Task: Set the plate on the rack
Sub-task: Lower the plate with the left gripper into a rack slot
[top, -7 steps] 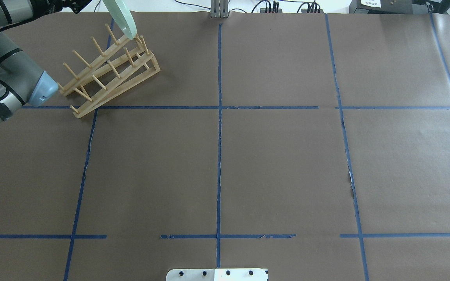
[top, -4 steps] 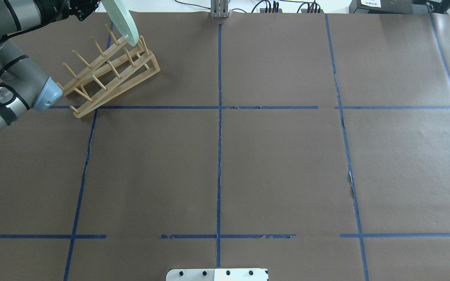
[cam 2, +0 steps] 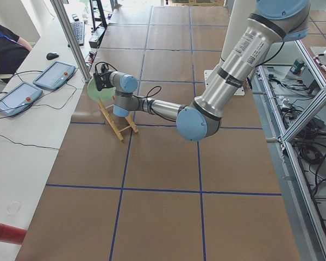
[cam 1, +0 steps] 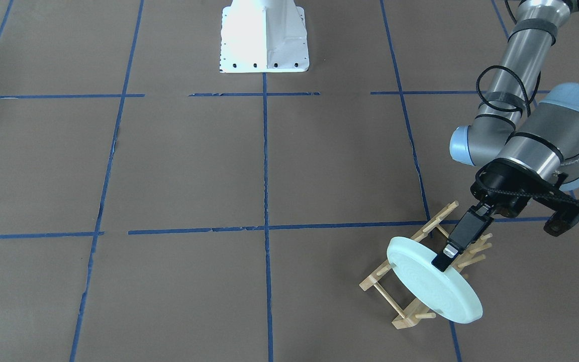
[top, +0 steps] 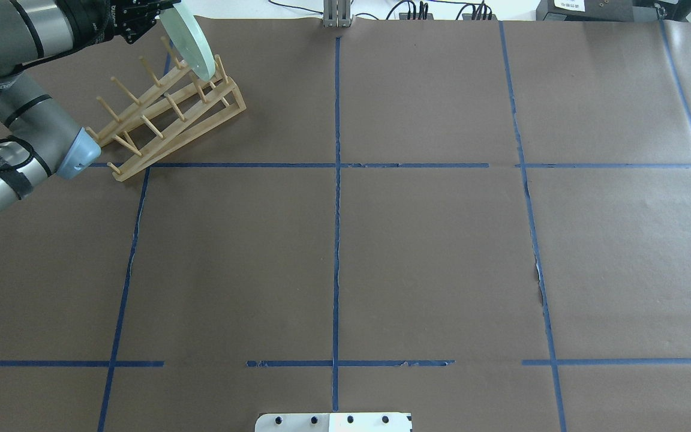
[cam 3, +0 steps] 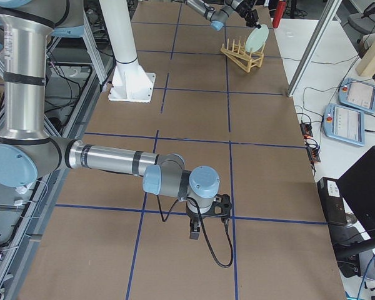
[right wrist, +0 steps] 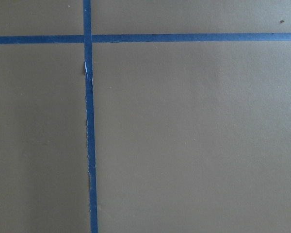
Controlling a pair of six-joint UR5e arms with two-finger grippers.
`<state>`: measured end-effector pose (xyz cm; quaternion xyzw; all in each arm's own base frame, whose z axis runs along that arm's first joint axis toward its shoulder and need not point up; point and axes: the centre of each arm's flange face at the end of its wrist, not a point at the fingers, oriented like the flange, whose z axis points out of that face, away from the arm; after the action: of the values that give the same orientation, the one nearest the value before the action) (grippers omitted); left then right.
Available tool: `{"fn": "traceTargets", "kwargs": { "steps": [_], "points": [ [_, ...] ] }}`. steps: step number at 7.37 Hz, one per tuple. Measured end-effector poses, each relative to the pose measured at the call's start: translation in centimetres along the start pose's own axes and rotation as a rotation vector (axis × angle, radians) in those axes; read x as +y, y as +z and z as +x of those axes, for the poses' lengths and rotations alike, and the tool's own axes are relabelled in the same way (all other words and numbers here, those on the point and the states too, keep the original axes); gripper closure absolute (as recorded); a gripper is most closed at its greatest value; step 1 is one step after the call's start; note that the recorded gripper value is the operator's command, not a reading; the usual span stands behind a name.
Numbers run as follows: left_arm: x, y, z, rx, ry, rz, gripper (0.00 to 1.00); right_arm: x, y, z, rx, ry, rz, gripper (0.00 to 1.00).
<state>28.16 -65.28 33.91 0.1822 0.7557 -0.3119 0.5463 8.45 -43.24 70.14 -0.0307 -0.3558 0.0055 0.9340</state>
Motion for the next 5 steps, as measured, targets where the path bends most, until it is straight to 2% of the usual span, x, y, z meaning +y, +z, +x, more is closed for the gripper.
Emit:
{"fn": "traceTargets", "kwargs": {
  "steps": [1,2,5],
  "points": [
    [0.0,0.2,-0.4,-0.007,-0.002,0.003,0.26,0.0,0.0,0.0,0.000,0.000,0.000,0.00],
    [0.1,0.3,-0.8,-0.012,-0.003,0.005,0.00,0.0,0.0,0.0,0.000,0.000,0.000,0.00],
    [0.8,0.8,-1.5,-0.016,-0.005,0.017,0.00,0.0,0.0,0.0,0.000,0.000,0.000,0.00]
  ]
}}
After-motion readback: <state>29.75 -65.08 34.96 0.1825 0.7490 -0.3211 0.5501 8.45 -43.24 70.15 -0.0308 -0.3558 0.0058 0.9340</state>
